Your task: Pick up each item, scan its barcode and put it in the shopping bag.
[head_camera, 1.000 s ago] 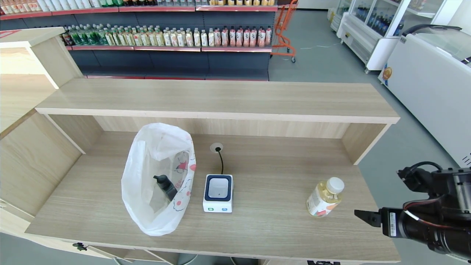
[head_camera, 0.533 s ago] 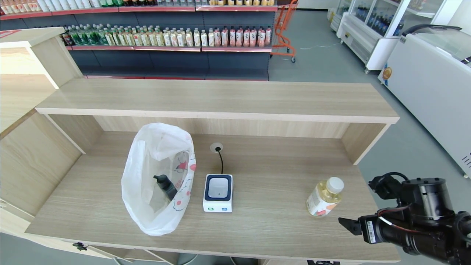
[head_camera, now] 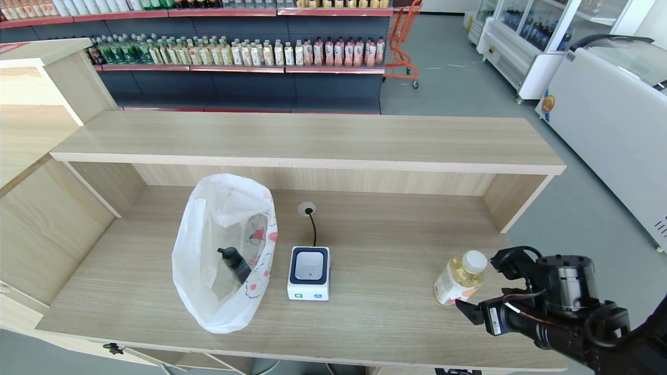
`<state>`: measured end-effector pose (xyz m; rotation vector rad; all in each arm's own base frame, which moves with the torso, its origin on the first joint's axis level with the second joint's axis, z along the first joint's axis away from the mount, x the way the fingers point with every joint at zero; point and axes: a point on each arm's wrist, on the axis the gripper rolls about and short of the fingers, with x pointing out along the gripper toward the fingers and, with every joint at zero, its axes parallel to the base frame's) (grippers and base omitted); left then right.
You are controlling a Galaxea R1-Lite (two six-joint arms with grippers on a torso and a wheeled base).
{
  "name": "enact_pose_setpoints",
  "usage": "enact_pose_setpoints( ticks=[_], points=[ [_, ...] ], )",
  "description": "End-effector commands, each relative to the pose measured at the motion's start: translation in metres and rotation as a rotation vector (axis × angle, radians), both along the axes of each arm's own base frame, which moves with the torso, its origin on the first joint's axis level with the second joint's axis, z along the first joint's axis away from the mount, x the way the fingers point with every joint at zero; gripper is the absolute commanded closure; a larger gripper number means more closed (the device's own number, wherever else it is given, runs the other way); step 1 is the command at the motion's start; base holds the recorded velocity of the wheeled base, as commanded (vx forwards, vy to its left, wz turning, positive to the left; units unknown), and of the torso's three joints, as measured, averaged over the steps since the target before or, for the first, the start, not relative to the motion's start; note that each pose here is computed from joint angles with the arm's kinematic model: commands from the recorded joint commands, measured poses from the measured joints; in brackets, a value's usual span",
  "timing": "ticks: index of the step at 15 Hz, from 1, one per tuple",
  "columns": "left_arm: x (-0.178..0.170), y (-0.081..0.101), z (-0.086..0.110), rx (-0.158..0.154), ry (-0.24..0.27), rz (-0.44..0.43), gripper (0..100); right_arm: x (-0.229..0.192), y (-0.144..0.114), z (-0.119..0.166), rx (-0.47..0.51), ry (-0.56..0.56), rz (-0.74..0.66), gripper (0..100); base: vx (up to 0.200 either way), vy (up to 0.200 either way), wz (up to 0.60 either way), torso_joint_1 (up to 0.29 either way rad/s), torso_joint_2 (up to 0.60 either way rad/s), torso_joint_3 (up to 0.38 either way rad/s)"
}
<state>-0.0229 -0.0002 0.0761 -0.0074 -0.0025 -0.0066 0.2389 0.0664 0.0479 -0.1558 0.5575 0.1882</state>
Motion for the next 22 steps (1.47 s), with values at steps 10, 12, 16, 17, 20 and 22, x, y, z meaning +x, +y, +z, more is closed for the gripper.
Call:
enact_pose_setpoints(
  ticks=[10, 12, 16, 17, 20, 22],
  points=[
    [0.000, 0.000, 0.000, 0.000, -0.001, 0.002, 0, 0.022, 0.012, -0.034, -0.034, -0.057, 0.086, 0, 0.000, 0.000, 0.00, 0.000, 0.00, 0.000],
    [0.000, 0.000, 0.000, 0.000, -0.001, 0.002, 0, 0.023, 0.013, -0.038, -0.034, -0.063, 0.087, 0, 0.000, 0.000, 0.00, 0.000, 0.00, 0.000],
    [0.000, 0.000, 0.000, 0.000, -0.001, 0.000, 0, 0.033, 0.016, -0.045, -0.027, -0.119, 0.090, 0, 0.000, 0.000, 0.00, 0.000, 0.00, 0.000],
    [0.000, 0.000, 0.000, 0.000, -0.001, 0.000, 0, 0.037, 0.017, -0.046, -0.024, -0.130, 0.092, 0, 0.000, 0.000, 0.00, 0.000, 0.00, 0.000],
    [0.000, 0.000, 0.000, 0.000, -0.001, 0.002, 0, 0.043, 0.025, -0.048, -0.014, -0.163, 0.108, 0, 0.000, 0.000, 0.00, 0.000, 0.00, 0.000],
    [0.000, 0.000, 0.000, 0.000, -0.001, -0.001, 0, 0.048, 0.030, -0.051, -0.007, -0.191, 0.119, 0, 0.000, 0.000, 0.00, 0.000, 0.00, 0.000]
  ],
)
